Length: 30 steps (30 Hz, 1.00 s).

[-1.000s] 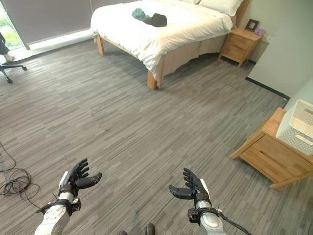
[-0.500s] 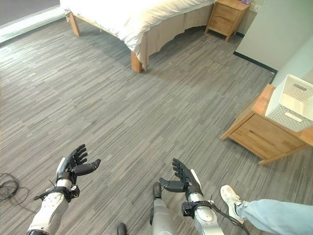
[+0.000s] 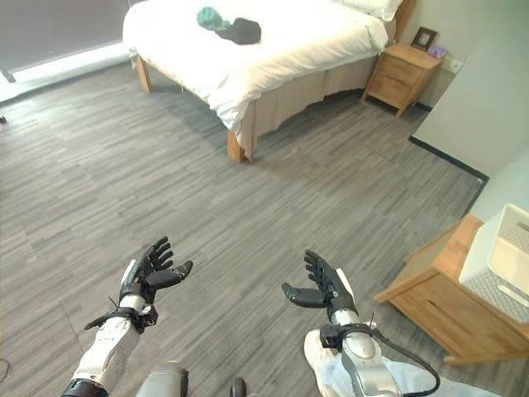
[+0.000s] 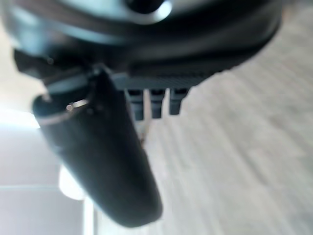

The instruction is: Pick up bed clothes into laundry basket.

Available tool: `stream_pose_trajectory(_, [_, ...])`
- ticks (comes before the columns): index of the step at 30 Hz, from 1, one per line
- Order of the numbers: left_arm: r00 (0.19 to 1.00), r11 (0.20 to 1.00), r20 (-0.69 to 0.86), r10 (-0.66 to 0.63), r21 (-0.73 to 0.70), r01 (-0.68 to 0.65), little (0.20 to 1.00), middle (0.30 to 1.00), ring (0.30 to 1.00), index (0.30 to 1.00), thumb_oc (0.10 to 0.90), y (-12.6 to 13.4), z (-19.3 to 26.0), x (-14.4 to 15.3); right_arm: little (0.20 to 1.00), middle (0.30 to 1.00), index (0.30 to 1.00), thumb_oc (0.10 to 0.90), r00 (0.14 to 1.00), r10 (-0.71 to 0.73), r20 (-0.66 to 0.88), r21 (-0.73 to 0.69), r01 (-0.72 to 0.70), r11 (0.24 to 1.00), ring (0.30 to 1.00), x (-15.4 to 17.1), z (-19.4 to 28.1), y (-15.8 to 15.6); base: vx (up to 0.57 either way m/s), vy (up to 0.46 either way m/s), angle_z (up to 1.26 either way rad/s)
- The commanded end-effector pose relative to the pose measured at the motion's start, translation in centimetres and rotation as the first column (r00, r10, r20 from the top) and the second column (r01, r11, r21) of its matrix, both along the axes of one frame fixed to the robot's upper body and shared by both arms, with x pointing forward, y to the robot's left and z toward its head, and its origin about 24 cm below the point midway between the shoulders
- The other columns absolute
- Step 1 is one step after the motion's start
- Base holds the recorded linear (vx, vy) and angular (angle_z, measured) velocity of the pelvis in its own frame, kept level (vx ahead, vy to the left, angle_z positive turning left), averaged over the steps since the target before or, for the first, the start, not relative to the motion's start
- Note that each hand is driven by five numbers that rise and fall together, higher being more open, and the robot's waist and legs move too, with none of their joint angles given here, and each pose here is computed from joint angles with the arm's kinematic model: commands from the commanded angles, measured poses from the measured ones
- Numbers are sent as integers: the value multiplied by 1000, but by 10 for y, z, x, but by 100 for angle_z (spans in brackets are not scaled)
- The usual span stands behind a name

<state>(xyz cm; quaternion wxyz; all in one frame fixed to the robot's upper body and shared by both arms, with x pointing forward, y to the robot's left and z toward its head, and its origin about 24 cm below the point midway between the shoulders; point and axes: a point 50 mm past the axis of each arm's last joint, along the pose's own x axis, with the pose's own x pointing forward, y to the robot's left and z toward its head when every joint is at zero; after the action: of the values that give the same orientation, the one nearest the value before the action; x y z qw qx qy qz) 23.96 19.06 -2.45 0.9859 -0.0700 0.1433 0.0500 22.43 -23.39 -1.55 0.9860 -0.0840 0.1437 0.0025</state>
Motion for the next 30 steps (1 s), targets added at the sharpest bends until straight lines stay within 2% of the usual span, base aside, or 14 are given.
stream_pose_trajectory(1, [967, 998, 253, -32, 55, 19, 900, 900, 900, 900, 800, 6, 49, 15, 900, 900, 900, 800, 974, 78, 212, -7, -78, 997, 900, 19, 38, 12, 729, -7, -63])
stream_pose_trajectory(9, [979, 997, 204, 19, 76, -36, 900, 900, 900, 900, 800, 16, 40, 6, 900, 900, 900, 800, 986, 113, 126, 122, -129, 984, 900, 7, 14, 40, 563, 97, -62])
stream_pose_trajectory(13, [979, 994, 205, 25, 98, -46, 900, 900, 900, 900, 800, 23, 42, 4, 900, 900, 900, 800, 983, 149, 107, 109, -160, 981, 900, 6, 10, 48, 463, 202, -8])
stream_pose_trajectory(19, [975, 995, 216, -48, 92, 29, 900, 900, 900, 900, 800, 13, 43, 9, 900, 900, 900, 800, 993, 102, 66, 113, -109, 988, 900, -7, 2, 32, 602, -36, 54])
stream_pose_trajectory(24, [975, 996, 217, -42, 92, 23, 900, 900, 900, 900, 800, 11, 42, 12, 900, 900, 900, 800, 996, 76, 38, 125, -80, 989, 900, -18, -2, 23, 550, -166, 76])
stream_pose_trajectory(29, [979, 996, 199, -37, 90, 19, 900, 900, 900, 900, 800, 11, 37, 9, 900, 900, 900, 800, 996, 82, 34, 114, -86, 990, 900, -15, -1, 20, 392, -226, 39])
stream_pose_trajectory(30, [974, 998, 223, -31, 51, 20, 900, 900, 900, 900, 800, 6, 42, 14, 900, 900, 900, 800, 995, 57, 76, 143, -68, 987, 900, -10, 7, 18, 248, -307, 18])
